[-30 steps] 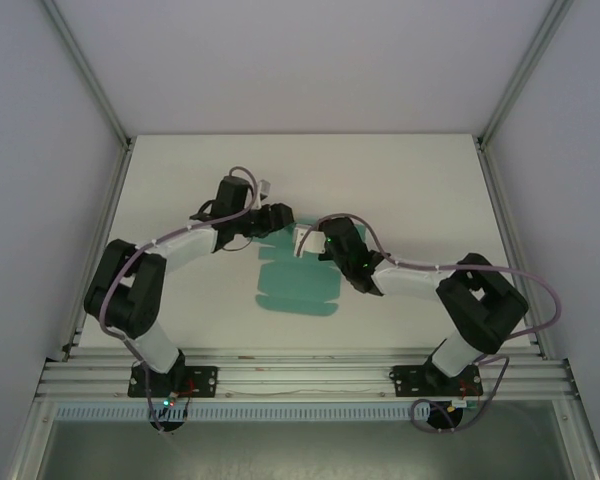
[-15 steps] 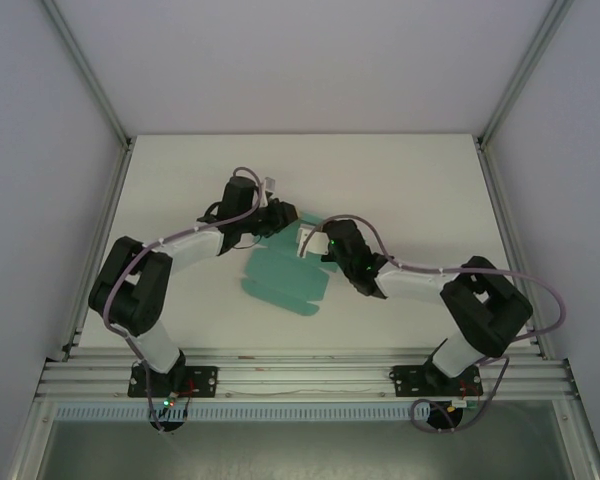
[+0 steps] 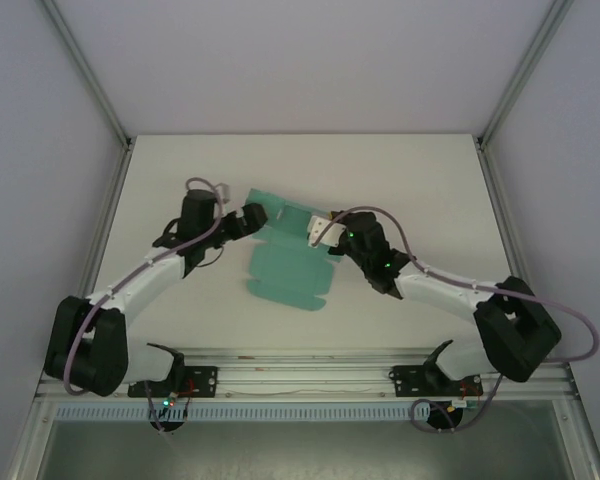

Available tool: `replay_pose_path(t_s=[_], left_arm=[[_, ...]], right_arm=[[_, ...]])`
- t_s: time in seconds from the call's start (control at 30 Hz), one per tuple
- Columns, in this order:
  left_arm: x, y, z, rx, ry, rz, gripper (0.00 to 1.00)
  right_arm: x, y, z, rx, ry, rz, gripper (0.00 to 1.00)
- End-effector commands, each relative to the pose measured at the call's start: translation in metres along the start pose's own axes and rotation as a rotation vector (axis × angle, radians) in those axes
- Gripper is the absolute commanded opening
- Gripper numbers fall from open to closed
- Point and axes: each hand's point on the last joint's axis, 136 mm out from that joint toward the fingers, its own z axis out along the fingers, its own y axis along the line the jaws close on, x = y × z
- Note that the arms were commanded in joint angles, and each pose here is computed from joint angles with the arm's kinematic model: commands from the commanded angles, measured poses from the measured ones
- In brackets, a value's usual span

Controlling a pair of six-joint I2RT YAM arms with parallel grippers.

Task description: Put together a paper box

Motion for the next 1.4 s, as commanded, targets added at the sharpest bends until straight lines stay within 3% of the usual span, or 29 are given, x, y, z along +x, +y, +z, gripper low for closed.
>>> replay_pose_path(t_s=[0.0,0.23,0.47,0.67,0.93,1.2,1.3,1.37], left_arm=[[0.013,0.059,-0.004,-0.172,0.019,-0.001,1.00],[0.013,0.077,0.014,-0.149,0.013,-0.002,1.00],[0.027,0.038,0.029,0.128,0.077,0.066,0.97],[0.039,0.022,0.030,0.265,0.099,0.068,0.96],[0.051,-0.017,0.036,0.459,0.126,0.127,0.85],[0.046,-0.029,0.045,0.498,0.131,0.108,0.78],[0.044,-0.020,0.050,0.443,0.126,0.090,0.79],[0.044,-0.003,0.056,0.332,0.129,0.080,0.81]], right_arm=[[-0.010,0.000,-0.010,-0.075,-0.061,0.092,0.00],[-0.017,-0.006,-0.013,-0.101,-0.076,0.128,0.00],[-0.021,-0.015,-0.010,-0.080,-0.082,0.171,0.00],[-0.022,-0.014,-0.008,-0.093,-0.081,0.189,0.00],[-0.025,-0.002,-0.006,-0.153,-0.095,0.217,0.00],[-0.025,0.004,-0.004,-0.177,-0.101,0.230,0.00],[-0.023,0.002,-0.005,-0.166,-0.092,0.227,0.00],[-0.022,0.001,-0.008,-0.158,-0.092,0.222,0.00]])
